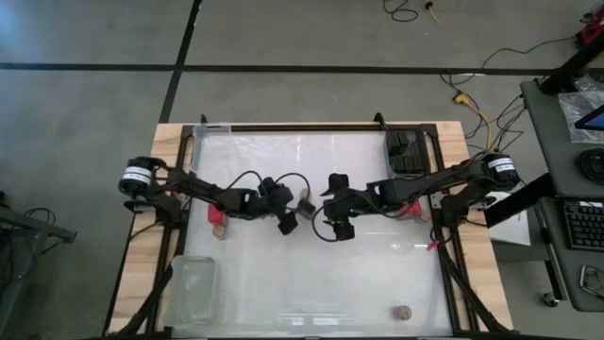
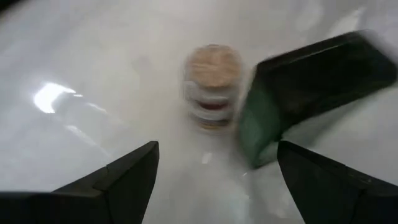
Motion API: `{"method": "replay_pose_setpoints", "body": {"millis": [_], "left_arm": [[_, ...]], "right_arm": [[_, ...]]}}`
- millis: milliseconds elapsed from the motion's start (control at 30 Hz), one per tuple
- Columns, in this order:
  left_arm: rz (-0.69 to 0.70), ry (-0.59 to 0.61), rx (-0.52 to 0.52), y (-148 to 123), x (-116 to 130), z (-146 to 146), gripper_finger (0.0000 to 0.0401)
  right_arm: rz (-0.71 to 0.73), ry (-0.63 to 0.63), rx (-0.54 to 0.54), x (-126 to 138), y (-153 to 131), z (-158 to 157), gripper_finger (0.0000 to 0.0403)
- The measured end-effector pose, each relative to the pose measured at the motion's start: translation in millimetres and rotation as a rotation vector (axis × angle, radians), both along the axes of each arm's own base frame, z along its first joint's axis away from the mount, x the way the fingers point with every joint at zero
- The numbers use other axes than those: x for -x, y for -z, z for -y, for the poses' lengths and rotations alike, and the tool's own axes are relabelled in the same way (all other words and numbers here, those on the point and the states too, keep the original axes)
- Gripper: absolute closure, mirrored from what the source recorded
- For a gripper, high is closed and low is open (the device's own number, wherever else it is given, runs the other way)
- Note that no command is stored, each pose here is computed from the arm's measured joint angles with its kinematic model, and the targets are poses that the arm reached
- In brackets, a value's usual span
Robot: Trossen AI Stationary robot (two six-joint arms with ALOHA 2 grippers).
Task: Sort spices by type
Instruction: Put the black seasoning can into the black bin
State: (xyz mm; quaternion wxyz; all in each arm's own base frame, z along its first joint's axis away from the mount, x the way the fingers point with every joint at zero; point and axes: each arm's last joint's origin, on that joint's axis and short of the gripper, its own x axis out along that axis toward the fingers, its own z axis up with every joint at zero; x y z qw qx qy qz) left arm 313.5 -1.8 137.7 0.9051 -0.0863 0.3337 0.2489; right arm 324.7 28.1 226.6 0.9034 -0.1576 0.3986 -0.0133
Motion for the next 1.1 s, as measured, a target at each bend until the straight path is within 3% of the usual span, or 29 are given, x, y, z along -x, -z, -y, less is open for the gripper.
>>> {"method": "replay_pose_setpoints", "body": {"millis": [167, 333, 467, 733, 1100], "left_arm": [[0.037, -0.019, -0.097, -1, -13, -13, 0.0091], [0.032, 0.0, -0.138, 1, -23, -19, 0.0091], [0.018, 0.01, -0.149, -2, -21, -19, 0.0091], [-0.021, 0.012, -0.137, -3, -8, -15, 0.0091], [0.238, 0.04, -0.183, 15, 17, -14, 0.0091]], "right_arm": [[0.001, -0.09, -0.062, -1, 0, -3, 0.0035], [0.052, -0.116, -0.046, -5, -4, -1, 0.0035], [0.101, -0.063, -0.056, -12, -4, 14, 0.0035], [0.066, 0.072, -0.124, -26, 14, 34, 0.0035], [0.01, 0.151, -0.109, -35, 37, 36, 0.0035]]}}
